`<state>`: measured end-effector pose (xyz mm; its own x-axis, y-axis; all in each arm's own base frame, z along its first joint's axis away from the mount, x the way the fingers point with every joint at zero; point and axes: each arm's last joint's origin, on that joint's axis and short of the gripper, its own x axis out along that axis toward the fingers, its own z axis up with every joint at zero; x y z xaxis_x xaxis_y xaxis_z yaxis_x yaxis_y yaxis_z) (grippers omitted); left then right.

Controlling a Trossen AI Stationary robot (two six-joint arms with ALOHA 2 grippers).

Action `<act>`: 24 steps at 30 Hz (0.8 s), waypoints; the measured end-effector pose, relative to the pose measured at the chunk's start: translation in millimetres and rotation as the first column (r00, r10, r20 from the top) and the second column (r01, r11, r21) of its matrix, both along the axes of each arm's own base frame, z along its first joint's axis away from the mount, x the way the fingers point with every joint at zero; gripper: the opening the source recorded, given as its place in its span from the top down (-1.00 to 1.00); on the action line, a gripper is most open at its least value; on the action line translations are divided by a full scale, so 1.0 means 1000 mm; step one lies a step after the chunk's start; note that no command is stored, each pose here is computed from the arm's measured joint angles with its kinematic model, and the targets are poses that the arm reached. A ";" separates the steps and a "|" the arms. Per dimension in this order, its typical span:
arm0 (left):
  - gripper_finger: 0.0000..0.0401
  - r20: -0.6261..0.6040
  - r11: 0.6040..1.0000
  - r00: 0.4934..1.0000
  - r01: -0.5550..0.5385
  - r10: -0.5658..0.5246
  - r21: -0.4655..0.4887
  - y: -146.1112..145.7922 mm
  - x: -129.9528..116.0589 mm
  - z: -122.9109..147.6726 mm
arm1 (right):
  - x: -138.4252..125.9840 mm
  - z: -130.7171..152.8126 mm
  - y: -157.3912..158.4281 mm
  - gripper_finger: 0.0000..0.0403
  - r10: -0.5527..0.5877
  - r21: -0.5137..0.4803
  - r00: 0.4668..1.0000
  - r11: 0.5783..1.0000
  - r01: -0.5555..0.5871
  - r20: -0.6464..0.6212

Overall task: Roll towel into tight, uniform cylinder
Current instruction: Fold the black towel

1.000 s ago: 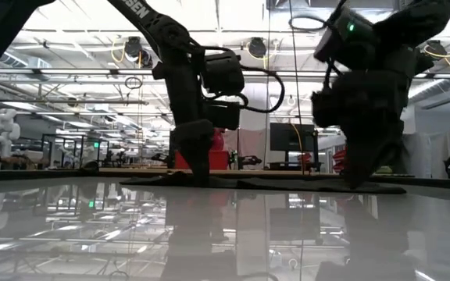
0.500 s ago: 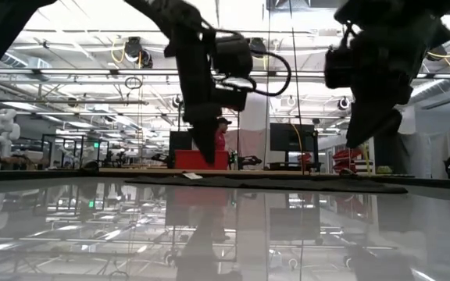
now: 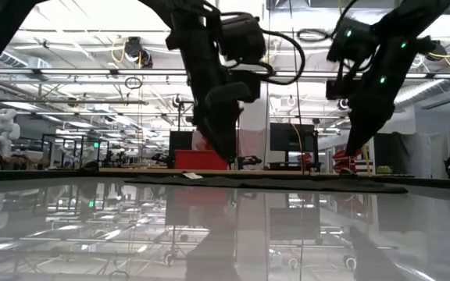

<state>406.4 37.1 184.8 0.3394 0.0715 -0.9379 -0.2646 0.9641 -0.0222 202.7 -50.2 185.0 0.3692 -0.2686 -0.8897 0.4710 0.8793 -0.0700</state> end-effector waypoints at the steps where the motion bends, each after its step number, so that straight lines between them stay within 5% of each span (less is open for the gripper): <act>1: 0.04 0.003 1.000 1.000 -0.001 0.001 0.000 0.000 0.002 -0.004 | 0.001 -0.003 -0.004 0.56 0.004 -0.007 1.000 1.000 -0.004 -0.013; 7: 0.04 -0.029 0.999 0.998 -0.048 0.048 -0.009 0.013 0.007 -0.025 | 0.002 -0.030 -0.023 0.56 -0.020 -0.010 0.997 1.000 0.019 -0.074; 12: 0.04 -0.054 0.996 0.995 -0.085 0.084 -0.026 0.027 0.008 -0.041 | -0.002 -0.053 -0.029 0.56 -0.080 0.096 0.995 0.992 0.085 -0.057; 24: 0.04 -0.077 1.000 0.997 -0.001 0.002 0.019 0.057 0.003 -0.045 | 0.004 -0.067 0.002 0.56 -0.212 0.281 0.976 0.940 0.192 0.040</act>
<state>409.6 94.3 140.0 0.2666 0.0895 -0.9596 -0.2660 0.9638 0.0160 206.6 -48.3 117.7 0.3951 -0.0936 -0.9139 0.6360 0.7457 0.1987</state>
